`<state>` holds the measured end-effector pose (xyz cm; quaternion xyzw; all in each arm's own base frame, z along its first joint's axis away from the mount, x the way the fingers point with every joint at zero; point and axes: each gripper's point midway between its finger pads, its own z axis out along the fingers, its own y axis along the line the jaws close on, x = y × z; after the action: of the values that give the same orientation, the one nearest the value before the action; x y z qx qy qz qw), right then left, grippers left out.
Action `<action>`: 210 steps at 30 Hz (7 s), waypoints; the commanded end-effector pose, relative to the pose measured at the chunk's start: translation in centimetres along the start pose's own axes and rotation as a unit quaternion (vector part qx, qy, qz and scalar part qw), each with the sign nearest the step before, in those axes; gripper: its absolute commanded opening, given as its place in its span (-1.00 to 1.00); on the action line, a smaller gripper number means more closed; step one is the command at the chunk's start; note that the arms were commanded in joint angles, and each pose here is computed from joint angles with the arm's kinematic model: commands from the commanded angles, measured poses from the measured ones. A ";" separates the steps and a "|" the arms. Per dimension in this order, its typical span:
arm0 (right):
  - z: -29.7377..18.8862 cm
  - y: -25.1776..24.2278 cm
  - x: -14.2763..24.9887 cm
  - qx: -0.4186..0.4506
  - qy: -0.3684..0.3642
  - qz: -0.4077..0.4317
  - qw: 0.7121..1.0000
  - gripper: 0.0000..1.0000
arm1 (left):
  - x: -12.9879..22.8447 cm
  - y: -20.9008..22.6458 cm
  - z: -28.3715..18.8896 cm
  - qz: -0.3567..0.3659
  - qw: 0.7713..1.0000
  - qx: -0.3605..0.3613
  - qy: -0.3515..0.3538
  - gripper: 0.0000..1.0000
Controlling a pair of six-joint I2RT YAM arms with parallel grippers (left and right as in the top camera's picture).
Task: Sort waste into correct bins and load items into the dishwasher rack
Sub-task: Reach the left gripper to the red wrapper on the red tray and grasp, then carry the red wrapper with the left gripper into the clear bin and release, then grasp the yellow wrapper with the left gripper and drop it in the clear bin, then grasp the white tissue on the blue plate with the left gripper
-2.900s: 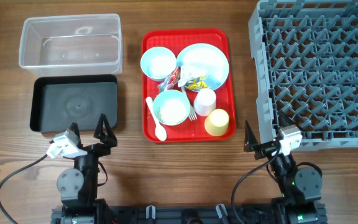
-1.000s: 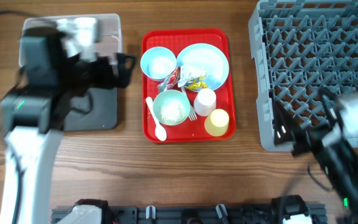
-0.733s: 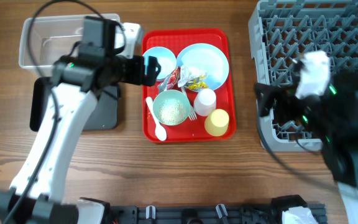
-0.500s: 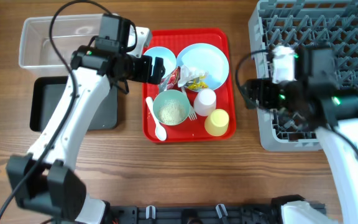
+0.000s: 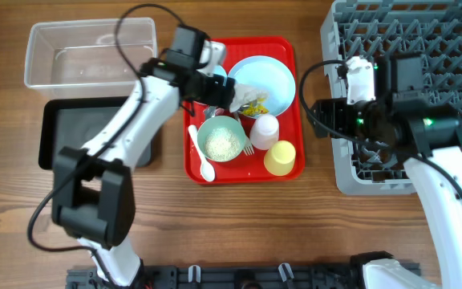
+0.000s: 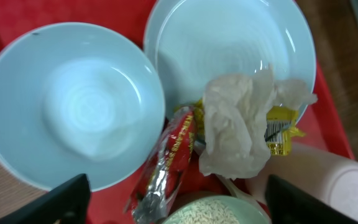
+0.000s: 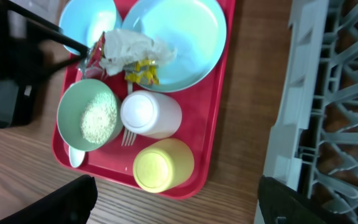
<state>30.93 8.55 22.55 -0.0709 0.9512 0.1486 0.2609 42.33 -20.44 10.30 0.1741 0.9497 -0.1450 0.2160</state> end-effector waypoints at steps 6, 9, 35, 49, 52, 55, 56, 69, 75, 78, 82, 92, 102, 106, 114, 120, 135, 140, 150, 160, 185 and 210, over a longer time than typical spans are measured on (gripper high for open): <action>-2.6 -0.7 -0.8 0.033 -0.042 0.005 0.999 0.75 | 1.1 -0.2 4.7 0.031 0.996 -0.081 0.022 0.53; -2.6 -0.9 -0.6 0.039 -0.039 0.006 0.998 0.74 | 1.3 0.1 5.4 0.032 0.995 -0.087 0.023 0.40; -2.6 -0.9 -0.5 0.039 -0.037 0.008 0.999 0.73 | -1.8 -1.2 1.0 0.031 0.996 -0.073 -0.037 -0.76; -2.6 -1.0 -0.3 0.039 -0.032 0.009 0.999 0.73 | -1.7 -1.6 -1.7 0.007 0.997 -0.065 -0.042 -0.92; -2.6 -1.0 -0.2 0.039 -0.030 0.009 0.999 0.73 | -3.0 -0.5 -3.9 -0.025 0.995 -0.070 -0.071 -0.92; -2.6 -1.0 -0.1 0.039 -0.029 0.010 0.999 0.73 | -4.9 1.7 -7.4 -0.061 0.988 -0.079 -0.118 -0.92; -2.6 -1.0 -0.1 0.039 -0.029 0.009 0.999 0.72 | -5.9 3.1 -9.5 -0.074 0.982 -0.086 -0.148 -0.92; -2.5 -1.0 -0.1 0.039 -0.028 0.010 0.999 0.73 | -9.4 21.3 -16.4 -0.191 0.907 -0.229 -0.297 -0.85; -2.5 -1.0 -0.1 0.039 -0.028 0.010 0.999 0.73 | -7.0 24.7 -13.8 -0.218 0.910 -0.246 -0.253 0.28; -2.5 -1.0 -0.2 0.039 -0.028 0.010 0.999 0.73 | -6.6 23.5 -13.3 -0.215 0.920 -0.227 -0.237 0.86; -2.5 -1.0 -0.2 0.039 -0.030 0.010 0.999 0.75 | -7.1 18.2 -13.3 -0.175 0.950 -0.130 -0.224 0.99; -2.5 -1.0 -0.2 0.039 -0.030 0.010 0.999 0.75 | -4.8 3.7 -6.9 -0.040 0.993 0.028 -0.105 0.90; -2.5 -1.0 -0.2 0.039 -0.030 0.023 0.999 0.75 | -2.3 -3.4 1.1 0.023 0.997 0.059 -0.037 0.76; -2.5 -1.0 -0.1 0.039 -0.028 0.023 0.999 0.75 | -1.4 -4.5 3.8 0.036 0.997 0.059 -0.021 0.65; -2.5 -1.0 -0.1 0.039 -0.028 0.023 0.999 0.75 | 0.4 -5.2 7.3 0.045 0.997 0.057 0.007 0.54; -2.5 -1.0 -0.1 0.039 -0.028 0.023 0.999 0.75 | 0.7 -5.3 8.3 0.047 0.997 0.058 0.010 -0.15; -2.5 -1.0 -0.2 0.039 -0.030 0.022 0.999 0.75 | -5.3 -7.2 -0.1 0.050 0.991 0.071 -0.101 -0.92; -2.5 -1.0 -0.2 0.039 -0.030 0.022 0.999 0.75 | -8.2 -5.3 -7.4 0.031 0.983 0.024 -0.178 -0.92; -2.5 -1.0 -0.2 0.039 -0.031 0.022 0.999 0.75 | -10.0 7.1 -15.4 -0.060 0.951 -0.163 -0.255 -0.92; -2.5 -1.0 -0.3 0.038 -0.032 0.022 0.999 0.75 | -8.0 20.5 -16.8 -0.160 0.921 -0.249 -0.255 -0.63; -1.7 -1.2 0.0 0.040 -0.016 0.028 0.999 0.75 | -7.9 0.9 -2.1 -0.010 0.988 -0.037 -0.149 1.00; -1.0 -1.4 0.4 0.041 0.001 0.033 0.999 0.75 | -1.8 -4.8 8.4 0.042 0.998 -0.017 -0.043 -0.92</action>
<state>30.07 7.29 22.64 -0.0380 0.9580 0.1255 0.2550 45.43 -27.39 5.15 0.1951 0.9349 -0.1278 0.2675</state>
